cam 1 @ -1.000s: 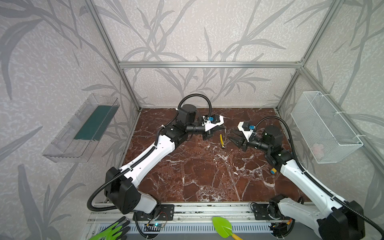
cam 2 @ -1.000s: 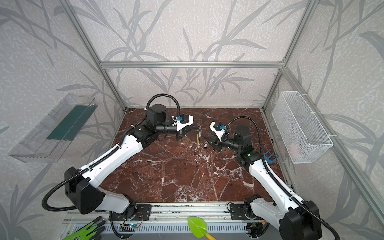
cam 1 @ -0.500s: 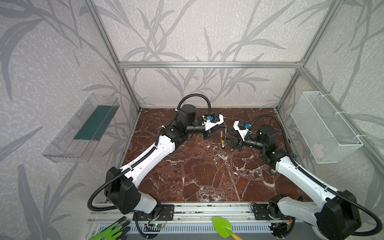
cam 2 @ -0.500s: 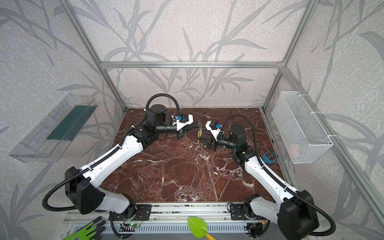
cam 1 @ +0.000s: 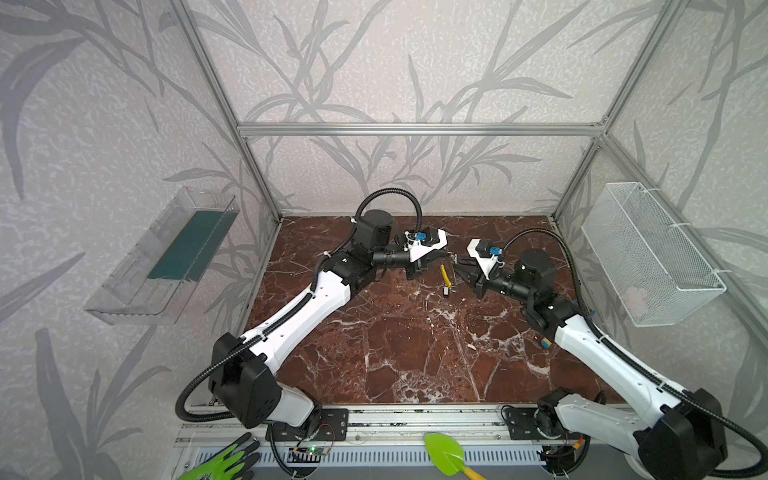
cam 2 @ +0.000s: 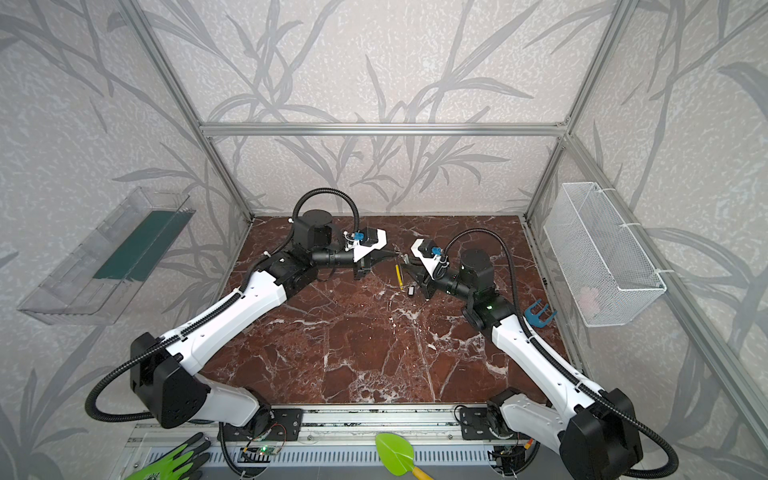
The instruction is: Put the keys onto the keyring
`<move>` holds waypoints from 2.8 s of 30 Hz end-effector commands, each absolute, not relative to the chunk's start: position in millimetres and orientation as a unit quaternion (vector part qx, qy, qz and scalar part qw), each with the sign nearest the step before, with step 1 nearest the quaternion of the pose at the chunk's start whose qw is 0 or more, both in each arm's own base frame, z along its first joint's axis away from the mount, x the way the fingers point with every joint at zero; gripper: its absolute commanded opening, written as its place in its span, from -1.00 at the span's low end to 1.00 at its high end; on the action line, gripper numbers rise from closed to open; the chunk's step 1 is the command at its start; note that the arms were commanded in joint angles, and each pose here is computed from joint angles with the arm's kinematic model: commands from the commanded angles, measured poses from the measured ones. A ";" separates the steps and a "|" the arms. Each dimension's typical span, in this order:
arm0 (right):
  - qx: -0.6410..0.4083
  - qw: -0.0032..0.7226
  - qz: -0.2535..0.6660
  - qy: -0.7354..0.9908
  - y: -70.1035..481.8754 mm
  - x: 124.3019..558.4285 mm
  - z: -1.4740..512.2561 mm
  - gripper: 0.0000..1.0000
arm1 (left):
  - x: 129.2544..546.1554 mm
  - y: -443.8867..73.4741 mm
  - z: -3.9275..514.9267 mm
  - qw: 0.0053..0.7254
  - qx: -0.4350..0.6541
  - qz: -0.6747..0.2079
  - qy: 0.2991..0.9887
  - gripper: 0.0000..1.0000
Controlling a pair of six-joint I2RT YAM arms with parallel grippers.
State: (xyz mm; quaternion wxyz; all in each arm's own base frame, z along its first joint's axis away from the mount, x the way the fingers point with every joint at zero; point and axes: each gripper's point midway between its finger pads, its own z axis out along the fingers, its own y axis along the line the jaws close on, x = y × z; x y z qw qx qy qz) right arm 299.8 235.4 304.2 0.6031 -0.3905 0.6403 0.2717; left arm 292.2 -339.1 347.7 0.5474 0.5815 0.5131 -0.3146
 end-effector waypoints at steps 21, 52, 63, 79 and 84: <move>-0.501 0.641 0.030 0.580 224.7 304.4 337.6 -1.00 | 290.8 -323.9 323.2 0.516 0.574 -0.322 0.548 -1.00; -0.728 0.437 0.006 0.528 413.8 308.0 183.3 -1.00 | 367.8 -105.1 278.1 0.649 0.230 -0.047 0.724 0.14; -0.709 0.370 -0.023 0.600 352.4 273.2 101.1 -1.00 | 384.1 -99.7 252.9 0.630 0.195 -0.045 0.750 0.09; -0.712 0.258 -0.096 0.646 264.1 242.0 26.0 -0.96 | 384.8 -125.5 233.9 0.599 0.222 -0.064 0.767 0.06; -0.687 0.250 -0.134 0.668 237.1 249.0 28.2 -0.36 | 382.4 -129.3 229.1 0.581 0.229 -0.068 0.778 0.07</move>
